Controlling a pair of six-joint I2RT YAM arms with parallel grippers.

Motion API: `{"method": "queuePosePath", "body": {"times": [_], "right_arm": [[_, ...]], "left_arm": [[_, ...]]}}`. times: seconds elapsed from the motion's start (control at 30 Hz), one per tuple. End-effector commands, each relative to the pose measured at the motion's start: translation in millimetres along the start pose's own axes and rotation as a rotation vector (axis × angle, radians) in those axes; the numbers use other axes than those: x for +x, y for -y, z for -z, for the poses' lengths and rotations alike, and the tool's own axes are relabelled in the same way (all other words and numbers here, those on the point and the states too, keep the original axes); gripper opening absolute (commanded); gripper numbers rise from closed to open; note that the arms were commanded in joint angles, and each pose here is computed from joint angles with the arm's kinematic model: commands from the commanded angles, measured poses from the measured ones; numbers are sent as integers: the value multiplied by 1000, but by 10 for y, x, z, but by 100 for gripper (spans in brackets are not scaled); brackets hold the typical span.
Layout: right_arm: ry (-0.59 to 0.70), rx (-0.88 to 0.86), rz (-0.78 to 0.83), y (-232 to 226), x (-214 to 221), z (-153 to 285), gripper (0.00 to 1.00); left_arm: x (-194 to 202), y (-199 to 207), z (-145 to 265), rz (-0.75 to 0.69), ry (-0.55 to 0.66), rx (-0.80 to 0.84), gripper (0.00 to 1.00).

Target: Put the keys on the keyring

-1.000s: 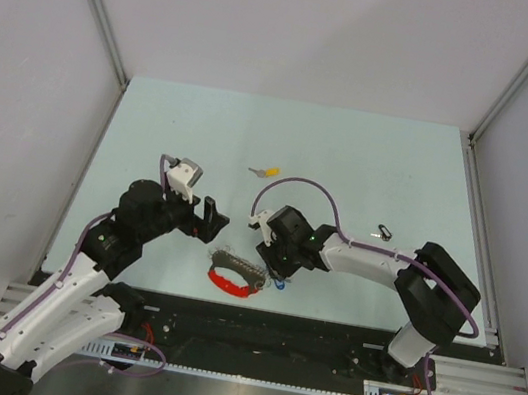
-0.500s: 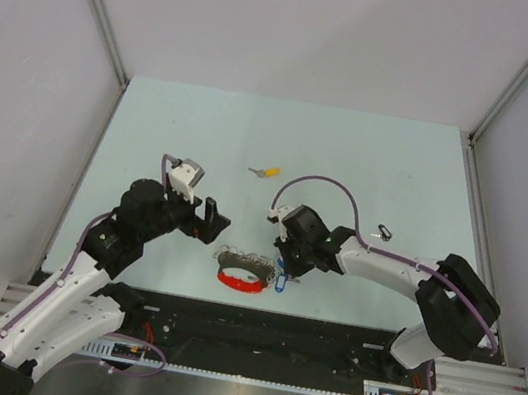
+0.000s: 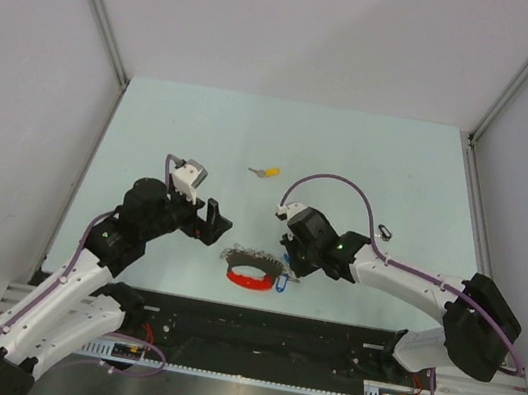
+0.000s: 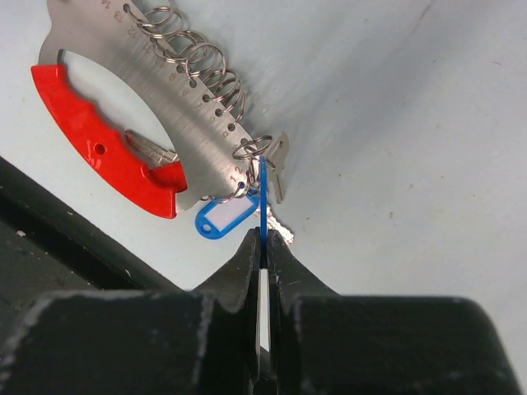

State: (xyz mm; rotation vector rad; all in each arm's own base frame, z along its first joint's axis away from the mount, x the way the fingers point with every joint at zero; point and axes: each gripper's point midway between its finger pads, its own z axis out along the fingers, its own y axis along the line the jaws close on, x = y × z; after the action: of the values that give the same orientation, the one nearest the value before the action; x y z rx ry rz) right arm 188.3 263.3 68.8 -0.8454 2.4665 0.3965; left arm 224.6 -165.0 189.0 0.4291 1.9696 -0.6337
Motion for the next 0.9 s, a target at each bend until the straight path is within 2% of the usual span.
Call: {"method": "queuePosePath", "body": {"times": [0.0,0.3,0.5,0.7,0.87], "right_arm": [[56,49,-25,103,-127,68,0],[203,91,-70,376,-476,286,0],[324,41,-97,548,-834,437,0],[469,144,-83,864,-1289,676,0],[594,161,-106,1035,-1579,890,0]], "left_arm": [[-84,39,1,11,29,21,100],[-100,28,9,13,34,16,100],[-127,32,23,12,44,16,100],[-141,14,41,9,49,5,100],[-176,-6,69,1,61,-10,100]]}}
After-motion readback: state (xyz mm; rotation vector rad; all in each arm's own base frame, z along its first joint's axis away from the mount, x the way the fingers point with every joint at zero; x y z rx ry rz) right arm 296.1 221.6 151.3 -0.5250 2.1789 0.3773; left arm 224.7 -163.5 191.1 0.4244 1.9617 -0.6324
